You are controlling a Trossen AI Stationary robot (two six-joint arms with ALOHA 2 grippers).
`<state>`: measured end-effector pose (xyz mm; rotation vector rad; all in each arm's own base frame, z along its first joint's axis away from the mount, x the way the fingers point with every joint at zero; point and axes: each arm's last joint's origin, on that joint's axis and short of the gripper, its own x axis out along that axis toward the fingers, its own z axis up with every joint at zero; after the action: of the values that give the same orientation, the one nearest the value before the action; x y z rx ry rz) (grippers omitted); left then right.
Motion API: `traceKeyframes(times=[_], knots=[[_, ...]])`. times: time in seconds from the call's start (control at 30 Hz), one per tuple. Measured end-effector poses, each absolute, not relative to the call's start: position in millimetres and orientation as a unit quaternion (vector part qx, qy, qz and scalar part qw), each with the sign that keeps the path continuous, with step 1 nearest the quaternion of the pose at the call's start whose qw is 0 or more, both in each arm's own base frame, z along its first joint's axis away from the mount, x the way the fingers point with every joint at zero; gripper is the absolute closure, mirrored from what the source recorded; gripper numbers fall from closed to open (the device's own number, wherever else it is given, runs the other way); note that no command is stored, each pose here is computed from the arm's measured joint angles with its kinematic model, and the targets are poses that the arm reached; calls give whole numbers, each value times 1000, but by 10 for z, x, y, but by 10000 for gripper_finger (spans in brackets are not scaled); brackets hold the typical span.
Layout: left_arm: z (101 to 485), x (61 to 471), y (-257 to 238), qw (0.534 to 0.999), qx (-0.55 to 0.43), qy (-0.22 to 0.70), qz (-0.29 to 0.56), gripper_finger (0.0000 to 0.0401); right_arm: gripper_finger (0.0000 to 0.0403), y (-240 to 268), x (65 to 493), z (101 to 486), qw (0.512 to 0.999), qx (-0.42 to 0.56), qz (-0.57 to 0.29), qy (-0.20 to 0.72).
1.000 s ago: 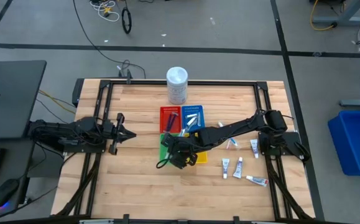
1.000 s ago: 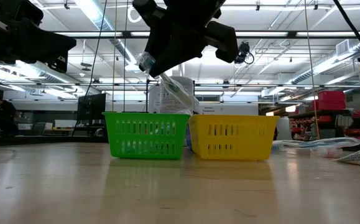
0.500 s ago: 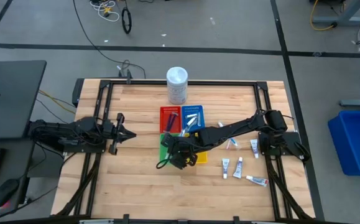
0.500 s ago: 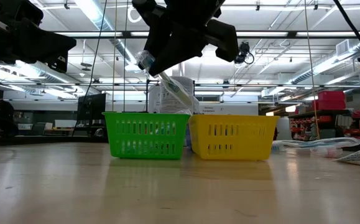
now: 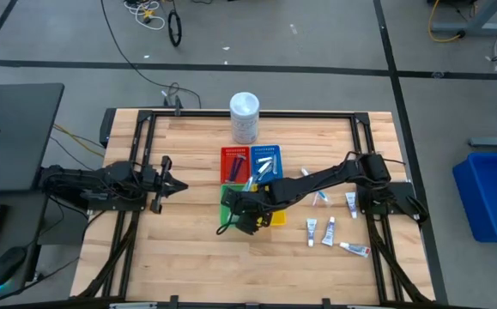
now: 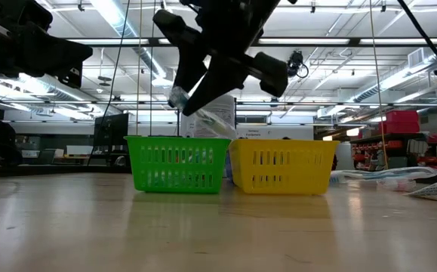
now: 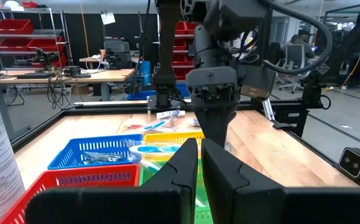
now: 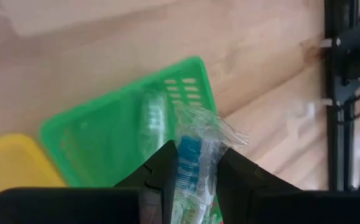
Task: Pick & Place Travel size toiletries
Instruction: Put the right blue toothbrush into the green bin
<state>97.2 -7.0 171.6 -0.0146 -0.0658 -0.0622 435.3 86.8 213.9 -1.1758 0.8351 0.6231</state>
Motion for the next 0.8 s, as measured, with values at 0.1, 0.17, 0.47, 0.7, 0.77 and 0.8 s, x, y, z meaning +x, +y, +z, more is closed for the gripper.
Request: traceKeyframes(times=[0.1, 0.17, 0.47, 0.7, 0.77, 0.8], knots=[[1717, 972, -70, 999, -7, -33, -31, 374, 312, 855, 4370, 2095, 698, -542, 261, 389], [1716, 972, -70, 999, -7, -32, -31, 374, 311, 849, 4369, 2093, 695, -545, 254, 394], [1716, 972, -70, 999, -7, -33, -31, 374, 309, 844, 4373, 2096, 696, -546, 254, 392], [1715, 972, -70, 999, -7, -33, -31, 374, 312, 831, 4370, 2097, 666, -583, 243, 397], [1716, 972, -70, 999, -7, -33, -31, 374, 312, 846, 4367, 2097, 663, -586, 244, 397], [1716, 972, -70, 999, -7, -33, -31, 374, 312, 857, 4365, 2098, 663, -587, 245, 396]])
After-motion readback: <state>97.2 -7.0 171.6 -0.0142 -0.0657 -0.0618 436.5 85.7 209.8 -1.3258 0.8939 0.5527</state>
